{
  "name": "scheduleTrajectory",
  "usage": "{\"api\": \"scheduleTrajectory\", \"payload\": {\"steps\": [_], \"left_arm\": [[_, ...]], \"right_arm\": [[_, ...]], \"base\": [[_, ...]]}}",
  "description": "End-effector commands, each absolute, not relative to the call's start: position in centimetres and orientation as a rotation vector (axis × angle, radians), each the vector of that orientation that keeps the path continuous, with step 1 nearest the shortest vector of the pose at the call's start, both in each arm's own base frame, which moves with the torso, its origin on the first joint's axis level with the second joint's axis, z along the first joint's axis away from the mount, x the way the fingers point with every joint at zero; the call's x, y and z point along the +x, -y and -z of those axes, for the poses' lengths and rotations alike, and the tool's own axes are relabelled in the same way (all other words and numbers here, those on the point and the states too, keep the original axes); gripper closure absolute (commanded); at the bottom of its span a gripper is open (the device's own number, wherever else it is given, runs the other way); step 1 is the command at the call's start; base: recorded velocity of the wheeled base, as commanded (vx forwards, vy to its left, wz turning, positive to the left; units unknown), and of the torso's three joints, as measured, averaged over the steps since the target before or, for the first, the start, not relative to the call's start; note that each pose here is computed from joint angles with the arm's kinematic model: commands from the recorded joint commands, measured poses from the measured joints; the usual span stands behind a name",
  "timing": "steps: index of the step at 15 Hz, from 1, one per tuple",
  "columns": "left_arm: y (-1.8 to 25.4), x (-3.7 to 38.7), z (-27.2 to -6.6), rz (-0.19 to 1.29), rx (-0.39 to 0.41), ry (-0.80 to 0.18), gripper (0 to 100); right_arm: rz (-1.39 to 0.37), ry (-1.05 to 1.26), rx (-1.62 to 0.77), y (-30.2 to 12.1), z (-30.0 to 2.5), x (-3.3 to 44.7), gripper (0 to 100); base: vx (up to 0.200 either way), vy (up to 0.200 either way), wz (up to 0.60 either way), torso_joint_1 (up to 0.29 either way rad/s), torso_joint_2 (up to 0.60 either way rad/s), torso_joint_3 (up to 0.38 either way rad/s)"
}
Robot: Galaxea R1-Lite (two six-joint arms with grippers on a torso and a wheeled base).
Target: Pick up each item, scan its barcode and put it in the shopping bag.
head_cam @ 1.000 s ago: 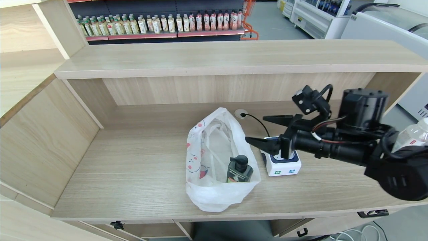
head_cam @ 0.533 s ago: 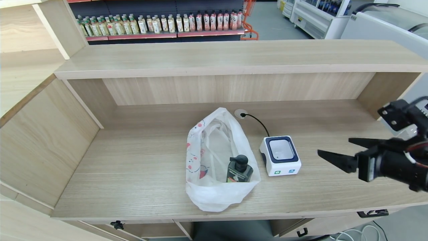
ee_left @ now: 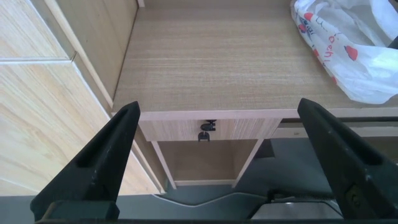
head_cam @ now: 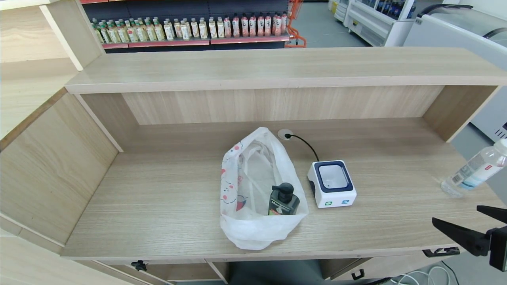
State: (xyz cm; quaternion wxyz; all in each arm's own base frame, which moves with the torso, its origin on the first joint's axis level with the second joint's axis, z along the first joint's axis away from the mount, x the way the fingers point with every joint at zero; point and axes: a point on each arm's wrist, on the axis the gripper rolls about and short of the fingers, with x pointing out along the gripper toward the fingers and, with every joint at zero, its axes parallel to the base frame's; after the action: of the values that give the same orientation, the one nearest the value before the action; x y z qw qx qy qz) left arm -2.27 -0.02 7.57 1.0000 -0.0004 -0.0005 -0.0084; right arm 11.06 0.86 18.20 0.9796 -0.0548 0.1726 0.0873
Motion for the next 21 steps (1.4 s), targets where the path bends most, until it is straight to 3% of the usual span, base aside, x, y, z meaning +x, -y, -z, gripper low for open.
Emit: {"api": "scheduleTrajectory", "payload": {"steps": [1,10,21], "left_arm": [[0.0,-2.3,-7.6,0.017,0.0,0.002,0],[0.0,-2.3,-7.6,0.014,-0.011,0.001,0],[0.0,-2.3,-7.6,0.014,-0.011,0.001,0]], "right_arm": [[-0.154,-0.329,-0.107,-0.6,-18.4,10.7,0],[-0.086,-0.325,-0.074,0.2,-19.5,12.0,0],[-0.099,-0.412,-0.069,0.1,-17.9,11.3,0]], "base": [[0.0,-0.2,0.0,0.002,0.01,0.007],[0.0,-0.2,0.0,0.002,0.0,0.002],[0.0,-0.2,0.0,0.002,0.0,0.003]]}}
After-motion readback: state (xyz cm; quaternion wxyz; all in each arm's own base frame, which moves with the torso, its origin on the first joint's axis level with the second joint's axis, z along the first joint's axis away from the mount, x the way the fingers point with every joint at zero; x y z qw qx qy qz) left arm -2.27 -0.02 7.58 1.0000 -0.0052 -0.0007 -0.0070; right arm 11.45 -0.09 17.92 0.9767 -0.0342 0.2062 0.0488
